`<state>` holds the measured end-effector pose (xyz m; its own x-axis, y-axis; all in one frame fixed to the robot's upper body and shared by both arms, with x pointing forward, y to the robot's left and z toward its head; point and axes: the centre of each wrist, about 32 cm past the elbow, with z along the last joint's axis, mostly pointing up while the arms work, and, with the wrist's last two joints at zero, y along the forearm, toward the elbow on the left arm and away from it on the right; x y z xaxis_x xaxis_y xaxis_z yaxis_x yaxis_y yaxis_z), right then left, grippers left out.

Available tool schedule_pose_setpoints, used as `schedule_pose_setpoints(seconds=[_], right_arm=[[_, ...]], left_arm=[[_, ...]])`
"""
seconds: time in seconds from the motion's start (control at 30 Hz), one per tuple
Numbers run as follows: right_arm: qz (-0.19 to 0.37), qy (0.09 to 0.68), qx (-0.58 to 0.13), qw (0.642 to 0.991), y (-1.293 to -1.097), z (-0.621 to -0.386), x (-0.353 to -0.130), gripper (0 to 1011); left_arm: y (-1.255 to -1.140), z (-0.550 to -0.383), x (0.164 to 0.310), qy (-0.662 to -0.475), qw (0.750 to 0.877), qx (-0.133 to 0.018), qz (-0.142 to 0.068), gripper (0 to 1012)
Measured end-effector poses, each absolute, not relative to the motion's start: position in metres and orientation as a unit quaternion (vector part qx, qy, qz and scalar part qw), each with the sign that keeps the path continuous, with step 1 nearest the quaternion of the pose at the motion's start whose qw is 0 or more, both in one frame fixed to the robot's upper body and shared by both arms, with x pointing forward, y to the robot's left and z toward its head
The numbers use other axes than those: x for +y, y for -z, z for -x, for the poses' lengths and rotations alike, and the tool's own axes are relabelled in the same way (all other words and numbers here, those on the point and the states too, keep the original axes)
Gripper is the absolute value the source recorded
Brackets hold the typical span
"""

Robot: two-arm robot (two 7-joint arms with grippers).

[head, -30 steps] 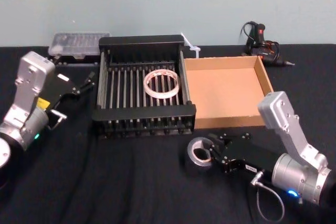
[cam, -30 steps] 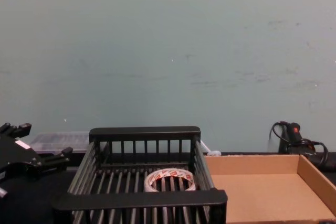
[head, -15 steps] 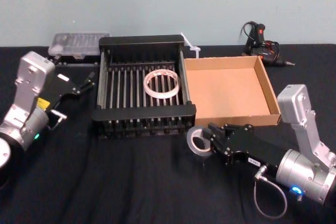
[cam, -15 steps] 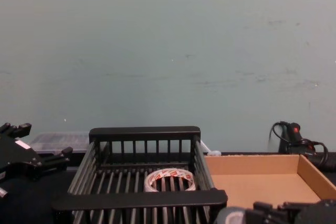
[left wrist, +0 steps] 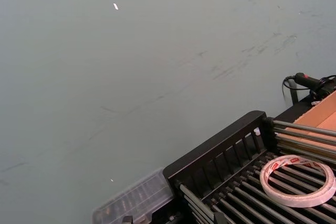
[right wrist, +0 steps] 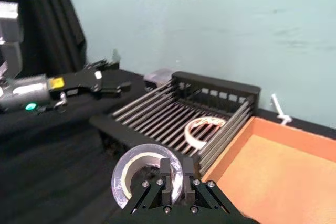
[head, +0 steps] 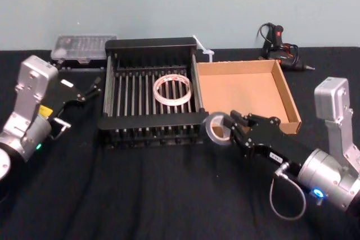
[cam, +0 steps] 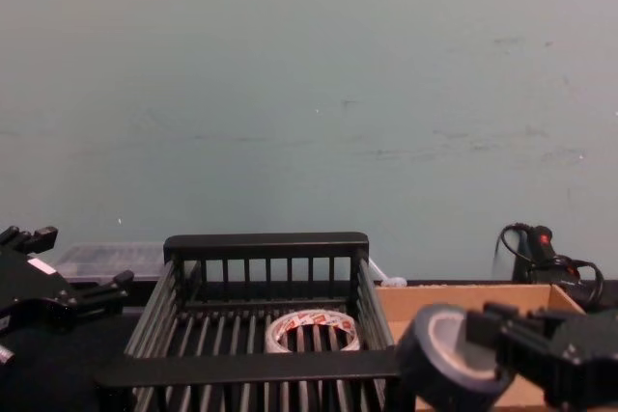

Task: Pick up the white tape and place it into the black box , Pick up the silver tape and place it into the brown box.

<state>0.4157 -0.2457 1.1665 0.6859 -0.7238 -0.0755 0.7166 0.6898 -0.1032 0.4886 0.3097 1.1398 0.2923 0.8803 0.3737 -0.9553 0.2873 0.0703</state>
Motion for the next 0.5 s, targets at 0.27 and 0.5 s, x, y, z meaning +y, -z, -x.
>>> schedule_pose_setpoints(seconds=[0.27,0.5], right_arm=[[0.016,0.431,0.045,0.901,-1.173,-0.420,-0.239,144],[0.006,0.464,0.029,0.885,-1.176,-0.430,-0.234,144]], left_arm=[[-1.140,-0.489,0.310,-0.580,0.791,-0.132,-0.141,1001],[-1.140,-0.489,0.310,-0.580,0.791,-0.132,-0.141,1001]])
